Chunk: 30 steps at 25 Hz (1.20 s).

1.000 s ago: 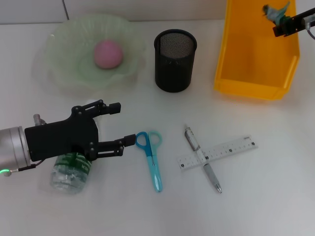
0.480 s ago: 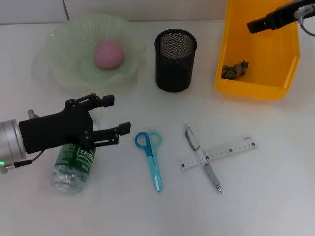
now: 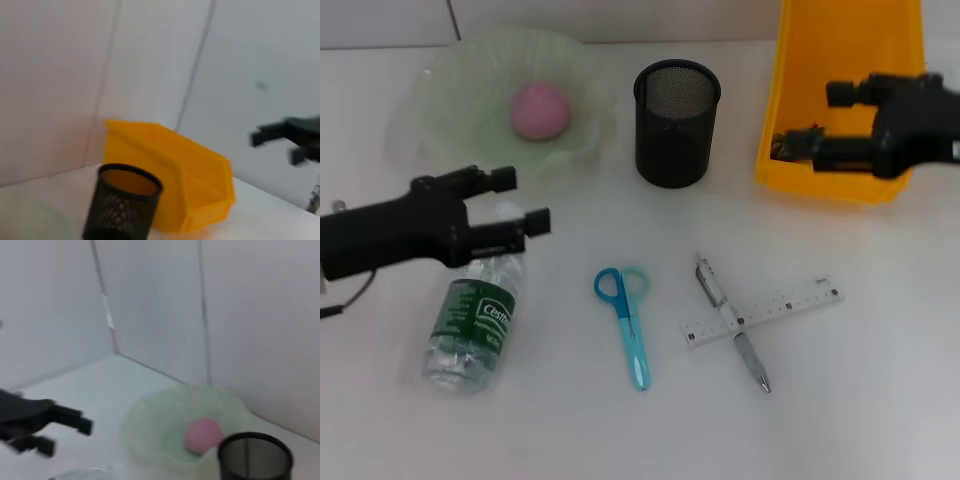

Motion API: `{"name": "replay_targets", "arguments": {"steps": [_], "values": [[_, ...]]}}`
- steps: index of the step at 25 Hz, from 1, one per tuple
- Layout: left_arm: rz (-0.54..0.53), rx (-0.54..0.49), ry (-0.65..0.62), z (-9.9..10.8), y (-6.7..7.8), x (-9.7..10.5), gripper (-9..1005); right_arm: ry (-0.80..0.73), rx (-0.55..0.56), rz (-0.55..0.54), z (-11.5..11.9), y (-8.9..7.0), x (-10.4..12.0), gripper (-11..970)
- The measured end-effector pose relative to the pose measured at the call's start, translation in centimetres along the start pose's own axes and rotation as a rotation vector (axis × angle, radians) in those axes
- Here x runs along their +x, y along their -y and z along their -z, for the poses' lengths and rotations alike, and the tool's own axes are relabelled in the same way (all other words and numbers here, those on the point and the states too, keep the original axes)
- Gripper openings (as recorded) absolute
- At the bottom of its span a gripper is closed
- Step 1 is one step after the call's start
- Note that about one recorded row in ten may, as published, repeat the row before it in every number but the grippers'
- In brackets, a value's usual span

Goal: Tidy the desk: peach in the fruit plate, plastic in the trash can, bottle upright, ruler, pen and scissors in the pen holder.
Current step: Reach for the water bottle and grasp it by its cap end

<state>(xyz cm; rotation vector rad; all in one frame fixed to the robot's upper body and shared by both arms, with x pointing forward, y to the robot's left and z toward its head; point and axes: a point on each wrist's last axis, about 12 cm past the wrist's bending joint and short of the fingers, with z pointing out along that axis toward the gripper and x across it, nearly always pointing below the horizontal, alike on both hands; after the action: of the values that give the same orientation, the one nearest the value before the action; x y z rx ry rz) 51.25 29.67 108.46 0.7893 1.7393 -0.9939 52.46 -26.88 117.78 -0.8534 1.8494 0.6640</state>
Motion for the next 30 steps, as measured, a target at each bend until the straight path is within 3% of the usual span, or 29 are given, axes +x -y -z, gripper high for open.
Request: {"name": "replay_targets", "arguments": {"steps": [2, 4, 6, 7, 11, 16, 19, 30], "values": [[0.031, -0.022, -0.009, 0.4, -0.2, -0.6, 850, 0.069, -0.036, 0.009, 0.5, -0.3, 2.7, 802], [0.108, -0.104, -0.054, 1.7, -0.3, -3.0, 849, 0.124, -0.062, 0.018, 0.8, -0.6, 5.1, 802], [0.111, -0.110, -0.061, 1.7, -0.3, -3.2, 849, 0.162, -0.075, 0.010, 1.0, -0.6, 7.0, 802], [0.145, -0.187, -0.147, 1.4, 0.2, -5.2, 849, 0.177, -0.086, -0.013, 1.0, -0.6, 8.1, 802], [0.169, -0.357, -0.338, -0.8, 1.7, -7.3, 849, 0.221, -0.135, -0.065, 0.6, -0.8, 10.4, 802], [0.165, -0.551, -0.515, -3.9, 3.7, -9.0, 848, 0.235, -0.124, -0.099, 0.3, -0.7, 11.6, 802], [0.135, -0.593, -0.566, -5.5, 4.3, -9.5, 848, 0.234, -0.121, -0.102, 0.2, -0.8, 11.8, 802], [0.201, -0.584, -0.608, -7.7, 1.8, -8.0, 846, 0.220, -0.123, -0.116, -0.2, -0.7, 12.1, 801]]}}
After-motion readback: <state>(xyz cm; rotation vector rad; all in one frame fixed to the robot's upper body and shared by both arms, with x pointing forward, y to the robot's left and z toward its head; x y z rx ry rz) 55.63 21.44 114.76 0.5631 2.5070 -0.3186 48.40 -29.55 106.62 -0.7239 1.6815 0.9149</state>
